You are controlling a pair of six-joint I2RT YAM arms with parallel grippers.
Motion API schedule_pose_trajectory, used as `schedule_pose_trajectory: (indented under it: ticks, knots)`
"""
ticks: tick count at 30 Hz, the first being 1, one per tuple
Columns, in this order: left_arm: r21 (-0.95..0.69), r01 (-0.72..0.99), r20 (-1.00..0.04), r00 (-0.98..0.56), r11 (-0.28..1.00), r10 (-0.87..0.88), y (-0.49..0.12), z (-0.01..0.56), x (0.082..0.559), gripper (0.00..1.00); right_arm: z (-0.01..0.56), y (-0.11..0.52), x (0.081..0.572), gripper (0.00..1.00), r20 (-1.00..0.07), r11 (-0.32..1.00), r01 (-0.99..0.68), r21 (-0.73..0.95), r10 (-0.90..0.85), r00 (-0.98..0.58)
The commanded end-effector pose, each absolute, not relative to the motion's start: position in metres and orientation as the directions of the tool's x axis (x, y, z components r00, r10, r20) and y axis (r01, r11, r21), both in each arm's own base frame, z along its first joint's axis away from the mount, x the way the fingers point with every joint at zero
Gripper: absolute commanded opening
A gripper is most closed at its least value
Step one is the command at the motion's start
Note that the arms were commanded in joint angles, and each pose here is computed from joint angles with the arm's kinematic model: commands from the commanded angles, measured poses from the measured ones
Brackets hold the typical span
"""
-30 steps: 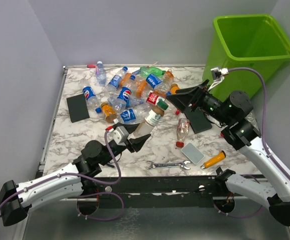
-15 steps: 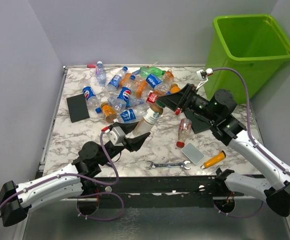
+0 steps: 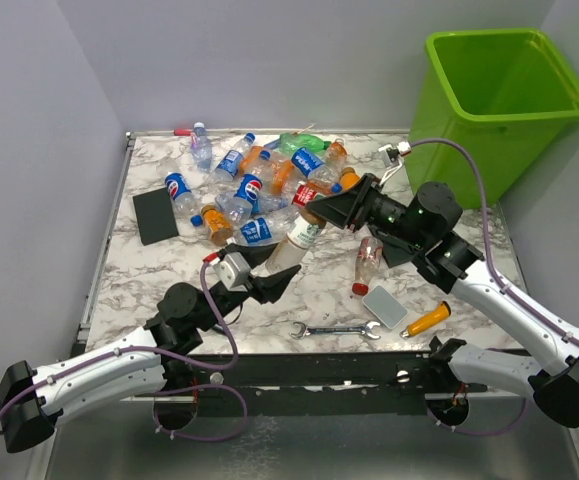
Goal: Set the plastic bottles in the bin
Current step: Pick up the plastic bottle at the center of the board.
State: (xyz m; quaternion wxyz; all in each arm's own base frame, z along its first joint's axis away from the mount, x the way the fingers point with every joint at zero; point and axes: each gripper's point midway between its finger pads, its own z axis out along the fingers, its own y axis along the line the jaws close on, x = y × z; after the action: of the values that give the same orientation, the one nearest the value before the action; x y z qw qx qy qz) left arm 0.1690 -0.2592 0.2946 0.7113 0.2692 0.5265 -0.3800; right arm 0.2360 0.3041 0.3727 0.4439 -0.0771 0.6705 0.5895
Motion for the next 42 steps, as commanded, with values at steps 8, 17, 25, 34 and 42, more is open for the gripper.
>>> schedule_pose_trajectory:
  ticks: [8,17,25,34,42]
  knots:
    - [0.005,0.861,-0.978,0.109,0.509,-0.175,-0.273,0.286,0.163,0.96,0.36,0.289,0.243,0.23,-0.849,0.536,-0.68,0.5,0.146,-0.508]
    - [0.004,0.86,-0.989,0.079,0.511,-0.125,-0.285,0.273,0.17,0.99,0.342,0.315,0.219,0.22,-0.846,0.497,-0.744,0.446,-0.037,-0.532]
    - [0.013,0.859,-0.99,0.083,0.511,-0.115,-0.285,0.269,0.171,0.82,0.343,0.334,0.212,0.22,-0.845,0.454,-0.762,0.462,-0.034,-0.533]
    - [0.01,0.874,-0.993,0.064,0.486,-0.095,-0.293,0.261,0.17,0.45,0.344,0.355,0.201,0.39,-0.831,0.387,-0.771,0.506,-0.021,-0.556]
    - [0.005,0.86,-0.988,0.084,0.511,-0.132,-0.288,0.269,0.172,0.33,0.343,0.352,0.208,0.52,-0.806,0.402,-0.713,0.574,0.123,-0.579]
